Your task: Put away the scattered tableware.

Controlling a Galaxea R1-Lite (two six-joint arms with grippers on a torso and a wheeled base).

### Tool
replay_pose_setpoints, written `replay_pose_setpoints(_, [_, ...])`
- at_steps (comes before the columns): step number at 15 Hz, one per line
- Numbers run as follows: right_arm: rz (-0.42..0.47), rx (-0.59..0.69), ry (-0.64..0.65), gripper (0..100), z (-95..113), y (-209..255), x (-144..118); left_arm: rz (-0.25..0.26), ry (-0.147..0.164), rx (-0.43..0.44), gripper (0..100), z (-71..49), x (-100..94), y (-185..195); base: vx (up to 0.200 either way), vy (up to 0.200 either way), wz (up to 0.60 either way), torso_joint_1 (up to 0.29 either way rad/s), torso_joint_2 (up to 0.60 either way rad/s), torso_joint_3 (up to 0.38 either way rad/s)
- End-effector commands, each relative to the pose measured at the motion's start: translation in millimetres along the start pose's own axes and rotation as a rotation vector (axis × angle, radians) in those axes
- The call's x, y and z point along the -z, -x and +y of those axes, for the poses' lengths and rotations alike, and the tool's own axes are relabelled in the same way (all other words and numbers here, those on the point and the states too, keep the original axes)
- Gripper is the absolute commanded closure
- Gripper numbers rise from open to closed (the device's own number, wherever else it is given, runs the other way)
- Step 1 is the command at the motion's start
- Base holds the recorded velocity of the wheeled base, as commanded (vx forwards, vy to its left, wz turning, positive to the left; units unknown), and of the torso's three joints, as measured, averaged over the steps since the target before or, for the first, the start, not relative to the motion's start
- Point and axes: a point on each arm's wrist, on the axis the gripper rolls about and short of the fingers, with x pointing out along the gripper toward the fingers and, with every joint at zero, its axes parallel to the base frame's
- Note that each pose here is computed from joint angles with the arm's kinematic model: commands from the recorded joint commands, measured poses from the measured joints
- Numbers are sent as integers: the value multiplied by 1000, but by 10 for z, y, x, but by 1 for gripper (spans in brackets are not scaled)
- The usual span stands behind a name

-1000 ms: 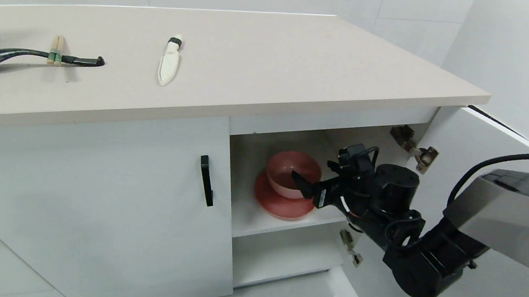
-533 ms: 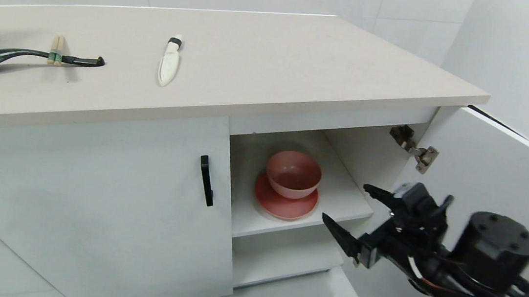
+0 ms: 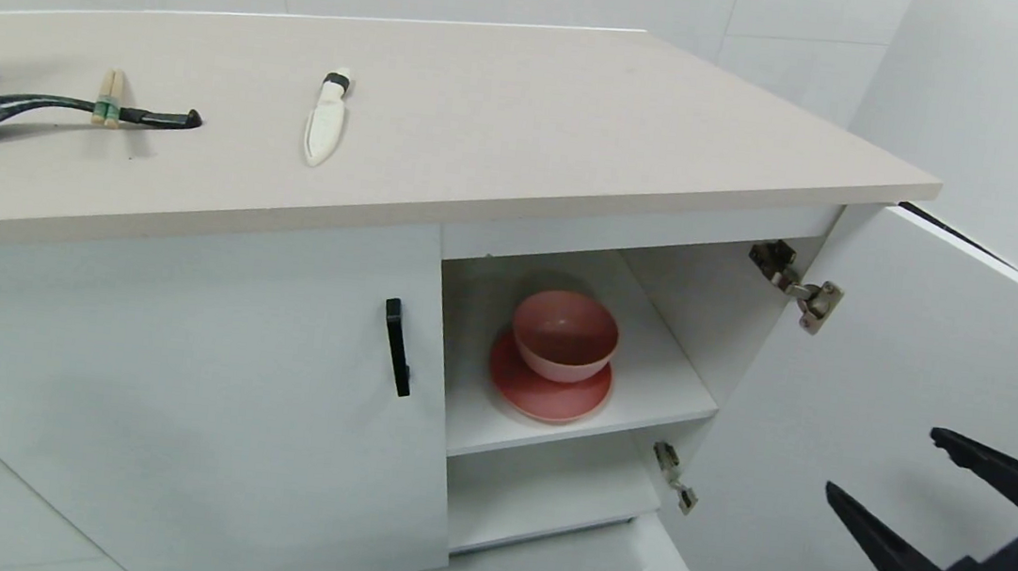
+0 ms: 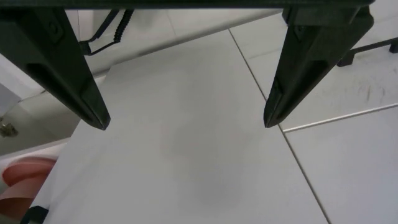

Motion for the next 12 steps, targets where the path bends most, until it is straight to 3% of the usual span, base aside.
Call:
replay_pose_setpoints(1, [-85, 139, -35, 0, -105, 474, -24, 4, 1, -20, 0, -4, -2, -2, 0, 0, 0, 0, 0, 0])
replay_pose_setpoints(4, [-76, 217, -74, 0, -80, 803, 109, -25, -4, -72, 0, -18, 11, 31, 0, 0, 0, 0, 0, 0])
replay_pose_setpoints(7, [-128, 351, -88, 0, -14, 1093, 235, -75, 9, -32, 0, -40, 34, 77, 0, 0, 0, 0, 0, 0])
replay_pose_setpoints(8, [-164, 341, -70, 0, 64, 1199, 303, -17, 9, 1, 0, -51, 93, 79, 0, 0, 0, 0, 0, 0])
replay_pose_setpoints(10, [-177, 326, -55, 0, 211, 1322, 481, -28, 26, 5, 0, -51, 85, 78, 0, 0, 0, 0, 0, 0])
replay_pose_setpoints(12, [-156, 319, -81, 0, 225, 1324, 521, -28, 35, 5, 0, -51, 85, 78, 0, 0, 0, 0, 0, 0])
